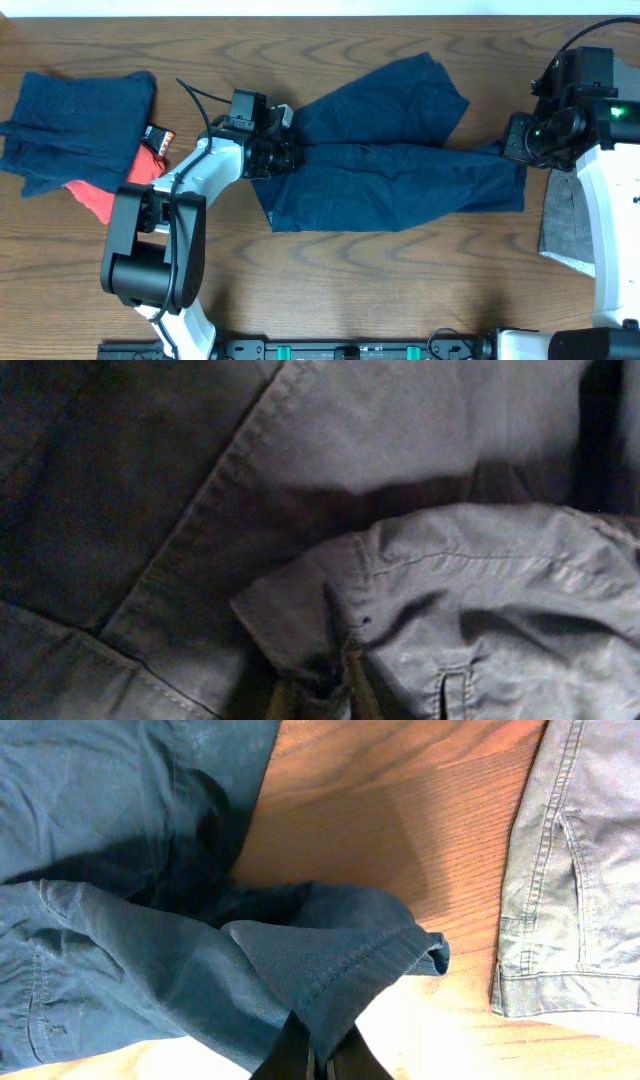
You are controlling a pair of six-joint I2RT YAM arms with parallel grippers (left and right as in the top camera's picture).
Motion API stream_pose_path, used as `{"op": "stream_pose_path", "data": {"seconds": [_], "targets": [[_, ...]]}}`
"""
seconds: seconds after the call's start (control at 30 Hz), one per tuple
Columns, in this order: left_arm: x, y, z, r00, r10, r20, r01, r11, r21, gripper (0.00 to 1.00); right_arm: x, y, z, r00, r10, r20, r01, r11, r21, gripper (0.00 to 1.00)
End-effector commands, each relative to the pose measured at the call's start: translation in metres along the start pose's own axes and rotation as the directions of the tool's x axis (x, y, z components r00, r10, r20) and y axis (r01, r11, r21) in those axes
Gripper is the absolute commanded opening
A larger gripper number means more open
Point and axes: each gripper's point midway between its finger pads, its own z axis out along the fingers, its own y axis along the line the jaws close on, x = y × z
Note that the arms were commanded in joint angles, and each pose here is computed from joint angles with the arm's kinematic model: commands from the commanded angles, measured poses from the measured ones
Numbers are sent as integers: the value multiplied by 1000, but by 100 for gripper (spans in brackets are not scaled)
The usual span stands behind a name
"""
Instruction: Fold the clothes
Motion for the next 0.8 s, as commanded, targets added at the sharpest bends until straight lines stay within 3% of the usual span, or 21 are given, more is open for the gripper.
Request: {"op": "stream_pose_path", "data": {"seconds": [0.0,0.17,0.37,0.6,0.77], "targets": [[-1,-4,-3,1000,12,2,-12,1000,12,6,-2,1,-3,1000,2,13,-2,1000,7,1],[0,-11,-30,1000,-7,11,6,1000,7,6,-6,-11,-4,999,25,35,-28,997,68,1],[26,-24,-105,997,-79,10,79,997,-16,6,-20,-14,-5,995,35,88,-41,997,60,1],[35,-14,-164,977,-138,163,166,970,-177,6,-77,18,-17,949,-22,314,47,996,-70,1],[27,6,-170,951,-190,242,254,929,-269,6,-110,38,-17,904,-37,425,89,991,-103,1]]}}
